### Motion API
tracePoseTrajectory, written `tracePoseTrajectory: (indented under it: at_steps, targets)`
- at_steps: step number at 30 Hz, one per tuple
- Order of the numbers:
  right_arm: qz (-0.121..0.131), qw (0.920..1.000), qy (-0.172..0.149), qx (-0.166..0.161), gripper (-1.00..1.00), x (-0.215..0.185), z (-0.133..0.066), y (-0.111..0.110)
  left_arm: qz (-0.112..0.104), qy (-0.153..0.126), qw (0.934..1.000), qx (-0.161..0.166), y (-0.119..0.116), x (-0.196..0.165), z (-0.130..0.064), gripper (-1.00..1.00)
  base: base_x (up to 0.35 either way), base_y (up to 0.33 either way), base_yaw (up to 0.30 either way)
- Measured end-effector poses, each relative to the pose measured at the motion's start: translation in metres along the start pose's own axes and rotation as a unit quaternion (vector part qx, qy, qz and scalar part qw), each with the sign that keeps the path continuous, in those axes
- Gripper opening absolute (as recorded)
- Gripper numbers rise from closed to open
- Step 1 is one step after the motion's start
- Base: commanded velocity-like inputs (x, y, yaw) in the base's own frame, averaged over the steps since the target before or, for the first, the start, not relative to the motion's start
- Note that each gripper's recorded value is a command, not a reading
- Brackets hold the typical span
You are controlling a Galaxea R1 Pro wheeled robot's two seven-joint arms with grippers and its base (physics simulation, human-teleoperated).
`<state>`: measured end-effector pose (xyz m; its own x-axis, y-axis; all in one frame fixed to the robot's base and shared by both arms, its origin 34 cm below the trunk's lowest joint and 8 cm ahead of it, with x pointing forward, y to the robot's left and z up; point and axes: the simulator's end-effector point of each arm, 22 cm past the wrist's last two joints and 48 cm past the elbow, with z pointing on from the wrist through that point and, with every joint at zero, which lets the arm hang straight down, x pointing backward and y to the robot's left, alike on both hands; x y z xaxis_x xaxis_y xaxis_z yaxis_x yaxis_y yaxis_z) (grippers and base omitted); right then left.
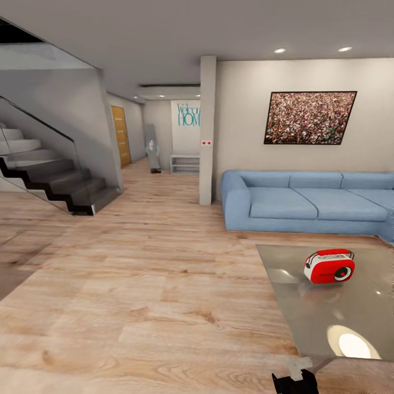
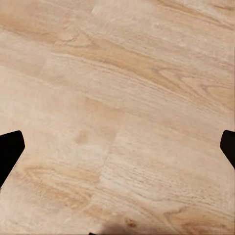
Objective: Turn on the radio receiver that's on the table in the living room.
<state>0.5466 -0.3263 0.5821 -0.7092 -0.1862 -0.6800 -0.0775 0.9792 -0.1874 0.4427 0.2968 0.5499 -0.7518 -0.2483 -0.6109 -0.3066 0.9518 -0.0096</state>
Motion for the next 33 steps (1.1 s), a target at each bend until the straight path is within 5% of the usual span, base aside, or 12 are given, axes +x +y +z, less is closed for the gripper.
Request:
tracePoseTrajectory:
  at_steps: [33]
  targets:
    - [0.001,1.0,0.0,0.0,1.0,-0.0006,0.0001,-0.0002,0.001,-0.002,1.0,-0.001,0.0016,-0.0012,0.0003,1.0,0.256,0.221,-0.274]
